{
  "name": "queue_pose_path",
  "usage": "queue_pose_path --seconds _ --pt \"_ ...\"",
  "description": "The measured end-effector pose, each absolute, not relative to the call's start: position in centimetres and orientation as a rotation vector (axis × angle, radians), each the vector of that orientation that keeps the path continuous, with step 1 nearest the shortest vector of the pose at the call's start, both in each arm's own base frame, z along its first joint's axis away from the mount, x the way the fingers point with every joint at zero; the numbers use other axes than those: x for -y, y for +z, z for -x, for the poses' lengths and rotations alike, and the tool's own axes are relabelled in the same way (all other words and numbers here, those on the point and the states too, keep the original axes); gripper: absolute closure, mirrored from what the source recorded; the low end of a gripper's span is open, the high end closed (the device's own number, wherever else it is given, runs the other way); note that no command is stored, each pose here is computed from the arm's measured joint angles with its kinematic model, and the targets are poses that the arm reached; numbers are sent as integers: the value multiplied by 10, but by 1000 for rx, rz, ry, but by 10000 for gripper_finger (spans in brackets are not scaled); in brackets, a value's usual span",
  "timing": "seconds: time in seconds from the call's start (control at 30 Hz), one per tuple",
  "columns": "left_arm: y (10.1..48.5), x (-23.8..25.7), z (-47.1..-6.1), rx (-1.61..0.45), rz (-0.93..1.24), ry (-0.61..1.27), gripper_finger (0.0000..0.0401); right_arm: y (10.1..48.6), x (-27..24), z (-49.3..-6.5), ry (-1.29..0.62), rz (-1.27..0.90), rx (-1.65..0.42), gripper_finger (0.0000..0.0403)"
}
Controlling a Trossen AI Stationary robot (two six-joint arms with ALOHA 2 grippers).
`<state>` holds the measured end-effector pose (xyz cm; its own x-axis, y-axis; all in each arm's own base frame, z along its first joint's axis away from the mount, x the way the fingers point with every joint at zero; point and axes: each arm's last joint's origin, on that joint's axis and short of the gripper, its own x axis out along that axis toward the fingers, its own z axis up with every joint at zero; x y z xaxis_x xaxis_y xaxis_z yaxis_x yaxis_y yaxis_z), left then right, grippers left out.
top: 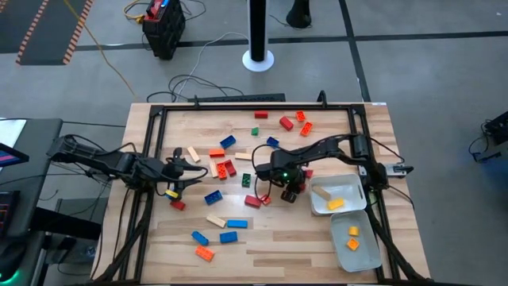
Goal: Sort blocks by size
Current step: Put the half circle red block into the gray bin
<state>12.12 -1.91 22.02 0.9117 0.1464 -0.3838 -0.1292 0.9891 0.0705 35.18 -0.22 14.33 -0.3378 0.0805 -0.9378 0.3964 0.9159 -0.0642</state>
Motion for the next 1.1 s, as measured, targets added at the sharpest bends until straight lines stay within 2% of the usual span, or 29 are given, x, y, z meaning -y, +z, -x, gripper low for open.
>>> queue_pose_path --seconds 0.27,0.43,0.8,1.1 --pt "221 19 -119 -393 -51 140 213 216 -39 -349 -107 -373 -1456 251" --pt "219 18 -118 -413 -45 144 213 225 -69 -314 -34 -547 -1466 251" --pt "222 19 -119 -379 -22 148 213 240 -133 -230 -281 -792 -1637 249" --pt "226 18 -121 -330 28 182 213 242 -158 -180 -715 -772 -1779 185"
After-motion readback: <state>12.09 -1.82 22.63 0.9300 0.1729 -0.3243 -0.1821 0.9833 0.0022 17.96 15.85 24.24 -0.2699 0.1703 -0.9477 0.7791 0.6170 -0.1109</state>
